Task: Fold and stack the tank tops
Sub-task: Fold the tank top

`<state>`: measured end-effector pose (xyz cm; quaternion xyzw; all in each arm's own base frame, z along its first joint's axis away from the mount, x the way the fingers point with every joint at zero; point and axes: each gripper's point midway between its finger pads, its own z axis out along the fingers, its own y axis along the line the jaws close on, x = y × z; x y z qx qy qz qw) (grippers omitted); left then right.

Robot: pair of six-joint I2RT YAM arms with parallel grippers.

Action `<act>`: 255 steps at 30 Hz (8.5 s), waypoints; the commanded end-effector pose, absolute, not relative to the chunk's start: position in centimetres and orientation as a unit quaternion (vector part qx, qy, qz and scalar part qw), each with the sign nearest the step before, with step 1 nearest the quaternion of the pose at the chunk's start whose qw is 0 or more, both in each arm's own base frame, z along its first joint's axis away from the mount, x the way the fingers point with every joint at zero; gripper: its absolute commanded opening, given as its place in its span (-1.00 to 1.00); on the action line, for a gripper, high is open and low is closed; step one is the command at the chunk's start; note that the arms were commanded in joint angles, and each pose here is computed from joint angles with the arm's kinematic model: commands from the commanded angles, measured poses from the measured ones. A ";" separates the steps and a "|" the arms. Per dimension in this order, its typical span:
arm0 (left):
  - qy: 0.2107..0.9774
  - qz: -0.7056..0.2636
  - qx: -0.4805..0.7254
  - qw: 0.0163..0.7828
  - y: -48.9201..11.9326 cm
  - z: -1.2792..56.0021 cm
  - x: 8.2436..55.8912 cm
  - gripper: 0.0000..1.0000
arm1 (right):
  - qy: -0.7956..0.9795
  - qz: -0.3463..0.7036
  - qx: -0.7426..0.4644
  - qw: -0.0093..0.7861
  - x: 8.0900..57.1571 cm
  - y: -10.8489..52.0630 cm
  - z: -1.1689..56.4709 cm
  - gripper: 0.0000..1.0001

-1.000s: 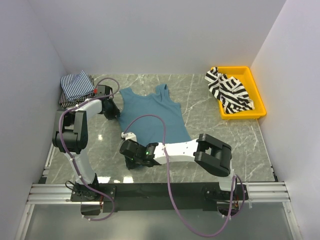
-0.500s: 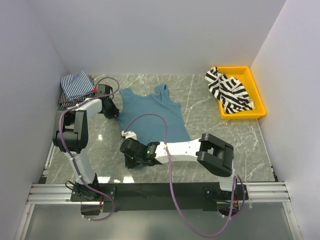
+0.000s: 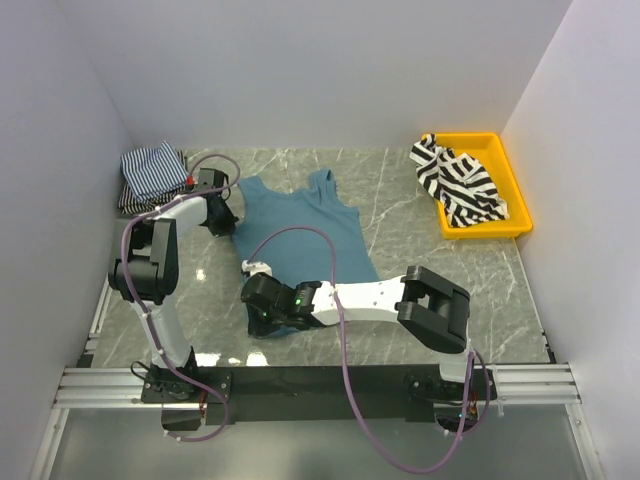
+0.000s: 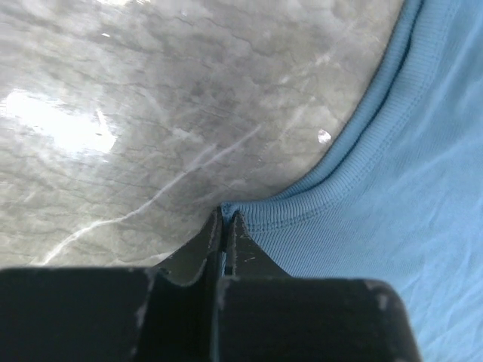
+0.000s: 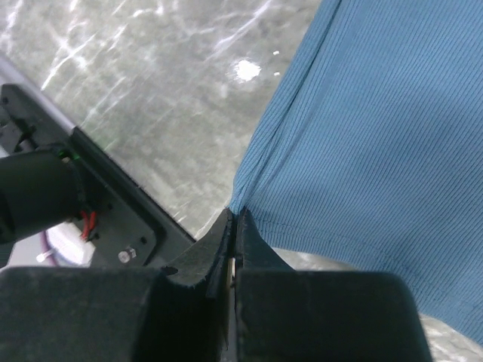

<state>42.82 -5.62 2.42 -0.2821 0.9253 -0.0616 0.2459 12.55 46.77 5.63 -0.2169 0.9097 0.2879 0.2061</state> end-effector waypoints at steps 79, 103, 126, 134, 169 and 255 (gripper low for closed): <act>0.930 -0.052 -0.186 0.312 -22.6 4.3 48.0 -0.90 | 0.911 0.351 -0.019 0.217 14.3 32.7 3.8 -1.00; 0.868 -0.093 -0.311 0.375 -10.7 15.3 51.7 -0.16 | 0.912 0.205 -0.175 0.309 15.8 42.1 6.8 -0.11; 0.864 -0.093 -0.334 0.365 -7.5 9.0 57.6 -0.22 | 0.927 0.166 -0.207 0.264 13.4 40.5 2.4 -0.98; 0.870 -0.107 -0.327 0.352 -8.5 7.2 58.6 -0.53 | 0.922 0.201 -0.219 0.247 12.3 41.0 3.1 -1.00; 0.882 -0.062 -0.253 0.392 -11.8 7.2 61.3 -0.99 | 0.915 0.270 -0.228 0.193 9.0 42.4 3.5 -1.00; 0.948 -0.102 0.111 0.281 -35.7 4.6 12.5 -0.18 | 0.932 0.252 0.062 0.253 41.0 26.3 2.3 -0.11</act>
